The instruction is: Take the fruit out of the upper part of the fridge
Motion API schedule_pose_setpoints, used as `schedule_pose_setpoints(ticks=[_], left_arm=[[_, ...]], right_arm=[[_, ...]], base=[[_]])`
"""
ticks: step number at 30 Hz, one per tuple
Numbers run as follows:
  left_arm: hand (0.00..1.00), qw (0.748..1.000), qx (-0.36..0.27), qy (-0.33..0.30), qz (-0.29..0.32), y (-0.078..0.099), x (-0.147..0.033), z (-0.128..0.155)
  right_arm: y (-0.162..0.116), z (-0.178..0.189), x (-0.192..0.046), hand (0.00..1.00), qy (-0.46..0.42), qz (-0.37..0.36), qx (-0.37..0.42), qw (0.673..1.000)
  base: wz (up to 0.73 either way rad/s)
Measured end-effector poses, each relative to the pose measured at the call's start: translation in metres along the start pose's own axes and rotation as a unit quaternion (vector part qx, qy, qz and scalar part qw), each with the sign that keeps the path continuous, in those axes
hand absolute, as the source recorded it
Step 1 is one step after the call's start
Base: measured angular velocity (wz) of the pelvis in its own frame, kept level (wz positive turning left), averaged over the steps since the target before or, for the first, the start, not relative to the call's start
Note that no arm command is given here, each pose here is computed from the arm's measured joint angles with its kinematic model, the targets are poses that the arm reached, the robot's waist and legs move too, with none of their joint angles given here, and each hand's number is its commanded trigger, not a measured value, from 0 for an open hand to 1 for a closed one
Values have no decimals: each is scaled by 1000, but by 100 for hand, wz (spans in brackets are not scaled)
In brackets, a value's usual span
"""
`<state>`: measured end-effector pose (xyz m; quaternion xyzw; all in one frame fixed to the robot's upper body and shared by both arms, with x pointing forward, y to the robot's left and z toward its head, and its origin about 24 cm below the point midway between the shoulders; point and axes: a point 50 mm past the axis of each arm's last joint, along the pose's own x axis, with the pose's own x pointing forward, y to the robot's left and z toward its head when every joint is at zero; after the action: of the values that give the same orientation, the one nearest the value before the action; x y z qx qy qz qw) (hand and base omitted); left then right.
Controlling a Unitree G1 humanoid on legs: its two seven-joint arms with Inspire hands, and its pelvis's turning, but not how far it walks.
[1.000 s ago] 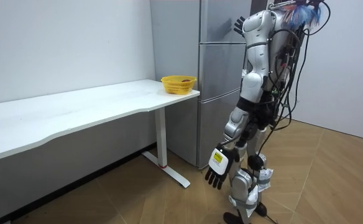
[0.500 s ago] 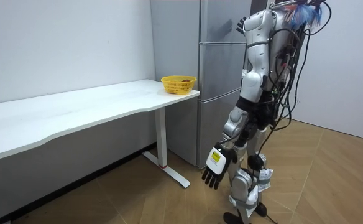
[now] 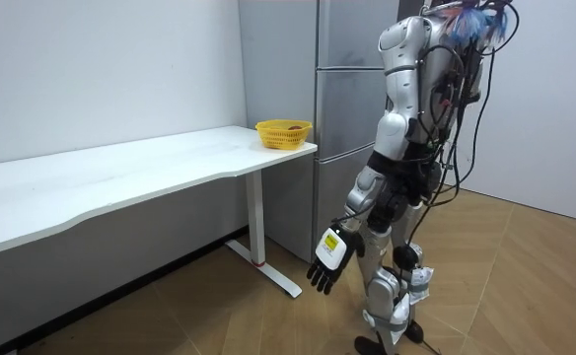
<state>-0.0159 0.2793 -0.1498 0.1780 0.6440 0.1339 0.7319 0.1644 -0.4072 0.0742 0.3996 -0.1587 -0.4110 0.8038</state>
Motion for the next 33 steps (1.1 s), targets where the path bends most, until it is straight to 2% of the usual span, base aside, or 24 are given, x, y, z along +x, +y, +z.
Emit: schedule_pose_setpoints(ticks=[2, 4, 5, 7, 8, 10, 13, 17, 19, 20, 23, 25, 28, 33], left_arm=[[0, 1000, 3, -3, -1, -2, 2, 9], [0, 1000, -1, -8, -3, -6, 2, 16], [0, 1000, -1, -9, -5, -7, 2, 17], [0, 1000, -5, -13, -8, -9, 3, 19], [0, 1000, -5, -12, -9, -9, 3, 19], [0, 1000, -2, -5, -13, -12, 2, 14], [0, 1000, -2, 17, -25, -14, 1, 3], [0, 998, -7, 39, -38, -15, 0, -7], [0, 998, -5, 53, -41, -16, -1, -12], [0, 998, -4, 53, -42, -17, -1, -12], [0, 998, 7, 51, -47, -18, 0, -8], [0, 998, 15, 46, -50, -20, 2, 2], [0, 997, 37, 49, -56, -24, 2, 3], [0, 995, 44, 64, -67, -27, 1, -4]], right_arm=[[-32, -22, -6, 0, 42, -72, -18, 996], [-81, -56, -27, 0, 106, -181, -19, 977], [-93, -64, -33, 0, 123, -207, -21, 970], [-146, -89, -69, 0, 178, -328, -22, 927], [-158, -94, -80, 0, 193, -356, -27, 914], [-193, -103, -118, 0, 234, -439, -42, 866], [-221, -103, -161, 0, 281, -494, -81, 819], [-238, -96, -194, 0, 350, -491, -168, 780], [-242, -95, -204, 0, 405, -457, -253, 750], [-242, -96, -205, 0, 424, -443, -279, 739], [-241, -101, -208, 0, 501, -358, -411, 672], [-238, -108, -208, 0, 548, -286, -502, 605], [-230, -117, -199, 0, 563, -222, -559, 567], [-221, -128, -189, 0, 565, -160, -604, 539]], base=[[-5], [-4], [-8], [0], [6], [0], [8], [8], [6], [7], [0], [11], [8], [3]])
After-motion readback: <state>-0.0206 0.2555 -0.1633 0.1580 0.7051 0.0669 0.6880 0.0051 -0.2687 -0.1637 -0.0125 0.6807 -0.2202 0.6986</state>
